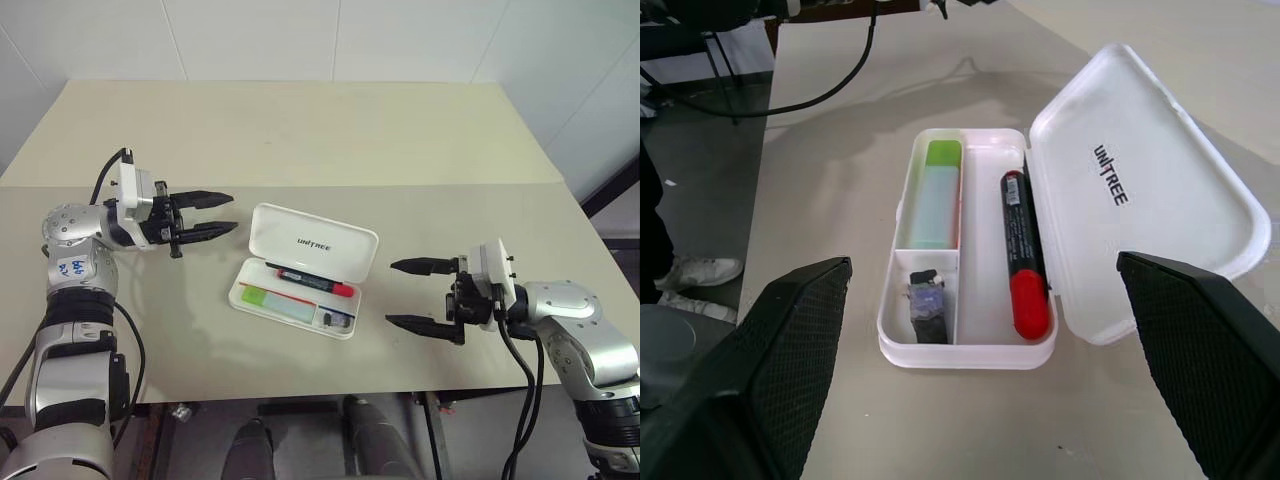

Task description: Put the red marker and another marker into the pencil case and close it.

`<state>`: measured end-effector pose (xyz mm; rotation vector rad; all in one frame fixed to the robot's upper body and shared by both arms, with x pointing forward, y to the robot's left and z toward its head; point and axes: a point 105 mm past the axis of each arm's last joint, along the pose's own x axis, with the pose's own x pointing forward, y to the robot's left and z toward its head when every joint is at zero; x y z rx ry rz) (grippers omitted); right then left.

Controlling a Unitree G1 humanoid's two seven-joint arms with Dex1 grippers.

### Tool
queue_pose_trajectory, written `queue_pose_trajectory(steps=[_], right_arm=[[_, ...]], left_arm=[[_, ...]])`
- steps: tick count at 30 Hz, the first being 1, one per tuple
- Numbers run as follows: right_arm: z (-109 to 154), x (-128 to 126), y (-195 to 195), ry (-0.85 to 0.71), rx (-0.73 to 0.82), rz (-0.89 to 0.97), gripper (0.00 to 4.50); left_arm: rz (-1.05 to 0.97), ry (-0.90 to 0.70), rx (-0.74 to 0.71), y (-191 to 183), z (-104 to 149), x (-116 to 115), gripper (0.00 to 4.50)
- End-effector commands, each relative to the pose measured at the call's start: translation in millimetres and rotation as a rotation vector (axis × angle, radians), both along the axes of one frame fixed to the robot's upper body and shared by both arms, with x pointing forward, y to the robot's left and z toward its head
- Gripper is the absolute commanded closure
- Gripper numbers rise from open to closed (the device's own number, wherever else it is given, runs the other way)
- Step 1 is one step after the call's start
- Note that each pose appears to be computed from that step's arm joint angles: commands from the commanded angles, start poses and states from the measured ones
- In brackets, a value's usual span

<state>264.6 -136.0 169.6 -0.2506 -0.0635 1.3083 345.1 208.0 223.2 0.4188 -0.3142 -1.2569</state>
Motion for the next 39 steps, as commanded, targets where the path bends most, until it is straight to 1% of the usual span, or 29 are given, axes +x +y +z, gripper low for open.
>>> queue_pose_trajectory(steps=[1,3,4,8,11,17,22,25,27,33,39], right_arm=[[12.2,0.7,-7.2,-0.062,0.006,-0.029,0.00],[12.6,0.6,-8.0,-0.064,0.008,-0.033,0.00],[12.9,0.7,-8.4,-0.066,0.009,-0.035,0.00],[14.6,3.0,-10.8,-0.076,0.009,-0.051,0.00],[15.9,4.6,-12.1,-0.084,0.007,-0.059,0.00],[19.7,6.2,-15.8,-0.107,0.007,-0.095,0.00],[19.4,2.2,-18.8,-0.109,0.006,-0.122,0.00],[19.8,-0.3,-20.6,-0.112,0.007,-0.140,0.00],[20.1,-1.1,-21.2,-0.114,0.007,-0.152,0.00],[19.5,-2.2,-21.0,-0.113,0.009,-0.163,0.00],[19.2,0.4,-19.5,-0.110,0.009,-0.161,0.00]], left_arm=[[-0.038,-0.052,0.006,1.5,15.9,-0.6,3.58],[-0.004,-0.060,-0.002,3.5,20.1,6.1,4.26],[0.020,-0.064,-0.003,4.6,21.8,10.4,4.45],[0.088,-0.056,-0.010,5.4,27.0,25.6,4.45],[0.132,-0.030,0.010,-2.2,24.9,38.1,4.45],[0.210,0.060,0.155,-16.7,1.5,56.9,4.45],[0.241,0.108,0.223,-27.3,-12.3,65.4,4.45],[0.241,0.143,0.293,-30.5,-24.1,66.4,4.45],[0.218,0.168,0.313,-31.8,-28.3,64.3,4.45],[0.127,0.232,0.318,-32.6,-32.4,54.0,4.45],[0.073,0.257,0.304,-29.5,-29.7,46.7,4.45]])
